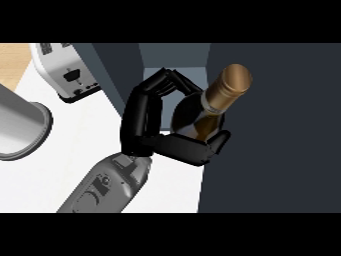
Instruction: Pick up the wine, place it into the cabinet and close the cabinet
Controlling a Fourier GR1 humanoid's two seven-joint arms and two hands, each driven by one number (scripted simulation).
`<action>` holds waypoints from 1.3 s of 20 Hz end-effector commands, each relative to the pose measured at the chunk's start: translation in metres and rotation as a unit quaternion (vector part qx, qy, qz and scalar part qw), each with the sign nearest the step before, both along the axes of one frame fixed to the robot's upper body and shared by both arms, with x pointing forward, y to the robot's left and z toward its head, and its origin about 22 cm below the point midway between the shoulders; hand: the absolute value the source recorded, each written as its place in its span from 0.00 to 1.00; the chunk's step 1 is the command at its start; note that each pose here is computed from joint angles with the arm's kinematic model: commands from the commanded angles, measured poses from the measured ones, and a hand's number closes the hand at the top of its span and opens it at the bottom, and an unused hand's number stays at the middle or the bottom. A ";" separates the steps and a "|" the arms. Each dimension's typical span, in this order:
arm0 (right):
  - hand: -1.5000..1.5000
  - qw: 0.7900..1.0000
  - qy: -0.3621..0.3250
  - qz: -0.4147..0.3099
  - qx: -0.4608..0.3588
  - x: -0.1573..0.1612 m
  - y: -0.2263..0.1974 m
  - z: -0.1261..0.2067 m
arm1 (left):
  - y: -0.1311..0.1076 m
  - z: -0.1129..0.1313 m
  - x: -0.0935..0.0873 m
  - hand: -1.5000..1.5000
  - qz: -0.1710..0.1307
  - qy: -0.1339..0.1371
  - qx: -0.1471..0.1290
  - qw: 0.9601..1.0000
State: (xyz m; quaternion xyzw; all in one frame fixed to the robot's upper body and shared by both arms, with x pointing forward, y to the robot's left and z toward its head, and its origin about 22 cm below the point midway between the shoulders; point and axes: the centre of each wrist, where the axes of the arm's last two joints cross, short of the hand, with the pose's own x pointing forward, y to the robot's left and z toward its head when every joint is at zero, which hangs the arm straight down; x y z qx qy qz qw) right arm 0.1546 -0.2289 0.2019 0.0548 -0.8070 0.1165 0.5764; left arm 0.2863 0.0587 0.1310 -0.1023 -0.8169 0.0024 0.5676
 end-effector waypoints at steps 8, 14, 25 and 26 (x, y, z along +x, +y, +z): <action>0.00 0.999 -0.023 0.033 0.015 -0.024 -0.007 0.011 | -0.004 -0.033 0.017 1.00 0.027 0.024 -0.022 0.999; 0.00 0.999 -0.015 0.032 0.021 -0.027 0.002 0.020 | -0.008 -0.043 0.015 1.00 0.038 0.020 -0.031 0.999; 0.00 0.999 -0.022 0.035 0.031 -0.033 0.003 0.015 | 0.005 -0.089 0.028 1.00 0.071 0.011 0.045 0.996; 0.00 0.999 -0.023 0.027 0.024 -0.010 -0.001 0.019 | 0.015 -0.095 0.025 1.00 0.066 0.004 0.039 0.997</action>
